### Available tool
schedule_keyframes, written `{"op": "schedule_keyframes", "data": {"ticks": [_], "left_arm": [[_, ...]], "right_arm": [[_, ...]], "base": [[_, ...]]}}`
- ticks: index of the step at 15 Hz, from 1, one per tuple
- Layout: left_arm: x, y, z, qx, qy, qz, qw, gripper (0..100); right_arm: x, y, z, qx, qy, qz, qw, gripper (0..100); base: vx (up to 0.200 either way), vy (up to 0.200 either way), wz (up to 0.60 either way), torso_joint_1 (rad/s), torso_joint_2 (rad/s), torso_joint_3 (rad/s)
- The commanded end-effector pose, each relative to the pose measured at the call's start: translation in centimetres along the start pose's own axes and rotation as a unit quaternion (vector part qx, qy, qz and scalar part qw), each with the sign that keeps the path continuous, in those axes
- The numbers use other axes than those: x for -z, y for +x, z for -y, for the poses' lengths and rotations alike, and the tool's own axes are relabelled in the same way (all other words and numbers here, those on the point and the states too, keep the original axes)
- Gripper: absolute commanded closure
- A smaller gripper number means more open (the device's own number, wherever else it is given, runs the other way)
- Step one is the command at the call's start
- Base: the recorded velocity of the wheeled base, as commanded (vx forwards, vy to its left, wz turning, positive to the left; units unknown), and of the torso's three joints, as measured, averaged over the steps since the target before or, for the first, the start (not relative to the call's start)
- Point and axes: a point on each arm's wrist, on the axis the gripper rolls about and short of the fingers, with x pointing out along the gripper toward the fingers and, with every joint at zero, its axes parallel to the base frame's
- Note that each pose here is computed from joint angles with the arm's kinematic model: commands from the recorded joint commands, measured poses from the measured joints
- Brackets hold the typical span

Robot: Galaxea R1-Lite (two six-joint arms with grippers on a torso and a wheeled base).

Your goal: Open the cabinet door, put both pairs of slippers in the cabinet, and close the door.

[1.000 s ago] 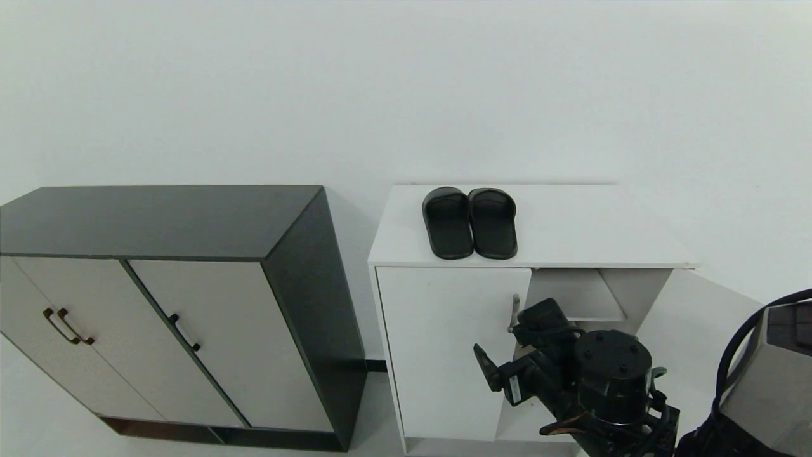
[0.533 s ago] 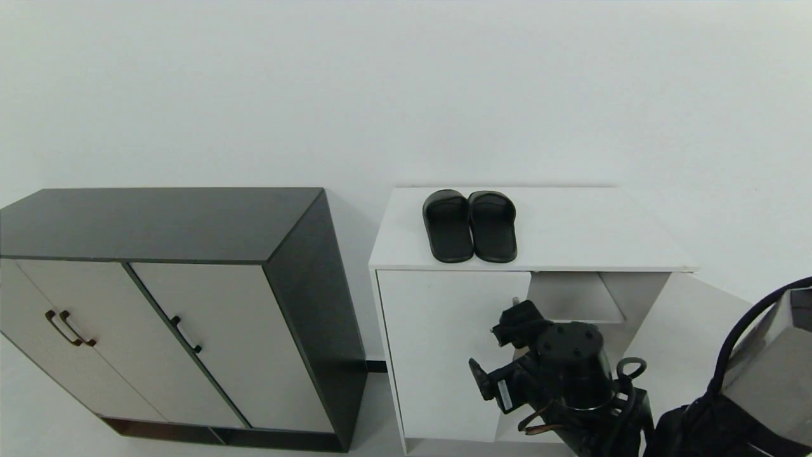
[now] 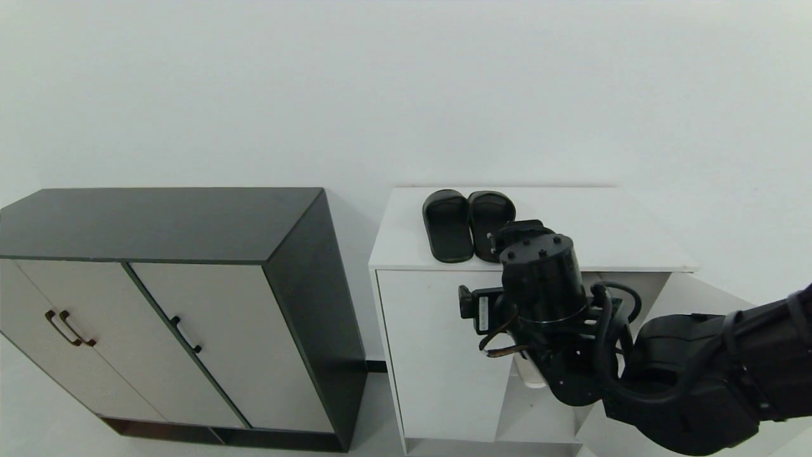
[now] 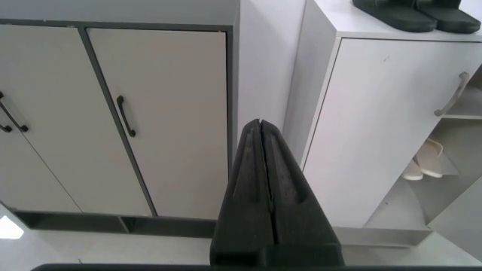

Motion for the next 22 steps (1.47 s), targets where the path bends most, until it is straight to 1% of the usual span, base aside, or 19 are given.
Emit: {"op": "schedule_keyframes", "data": {"ticks": [1,3,5,9,12,15,20,22], "left_arm": [[0.0,0.0,0.0,0.0,0.0,-0.001,1.0,100],[0.0,0.0,0.0,0.0,0.001,-0.001,1.0,100],[0.0,0.0,0.0,0.0,0.001,-0.001,1.0,100],[0.0,0.0,0.0,0.001,0.001,-0.001,1.0,100],[0.0,0.0,0.0,0.0,0.001,-0.001,1.0,100],[0.0,0.0,0.0,0.001,0.001,-0.001,1.0,100],[0.0,0.0,0.0,0.001,0.001,-0.001,1.0,100],[0.0,0.0,0.0,0.001,0.001,-0.001,1.0,100]], "right_arm": [[-0.9,-0.3,-0.1,-0.004,0.012,0.014,1.0,0],[-0.8,-0.2,-0.1,-0.004,0.013,0.016,1.0,0],[-0.8,-0.1,-0.1,-0.003,0.013,0.016,1.0,0],[-0.4,0.3,-0.2,-0.001,0.011,0.011,1.0,0],[-0.7,0.5,0.0,0.001,0.016,0.019,1.0,0],[-0.2,1.7,0.5,0.014,0.007,0.012,1.0,0],[-0.1,4.8,1.1,0.01,0.006,0.021,1.0,0],[0.4,5.4,1.3,0.015,0.004,0.016,1.0,0]], "base": [[0.0,0.0,0.0,0.0,0.0,0.0],[0.0,0.0,0.0,0.0,0.0,0.0],[0.2,0.2,0.0,0.005,0.0,0.0],[0.2,0.0,0.0,0.002,-0.01,0.002],[0.2,0.0,0.0,0.006,0.01,-0.002],[0.0,0.0,0.0,0.0,0.0,0.0],[0.0,0.0,0.0,0.0,0.0,0.0],[0.2,0.0,0.0,0.005,0.0,0.002]]}}
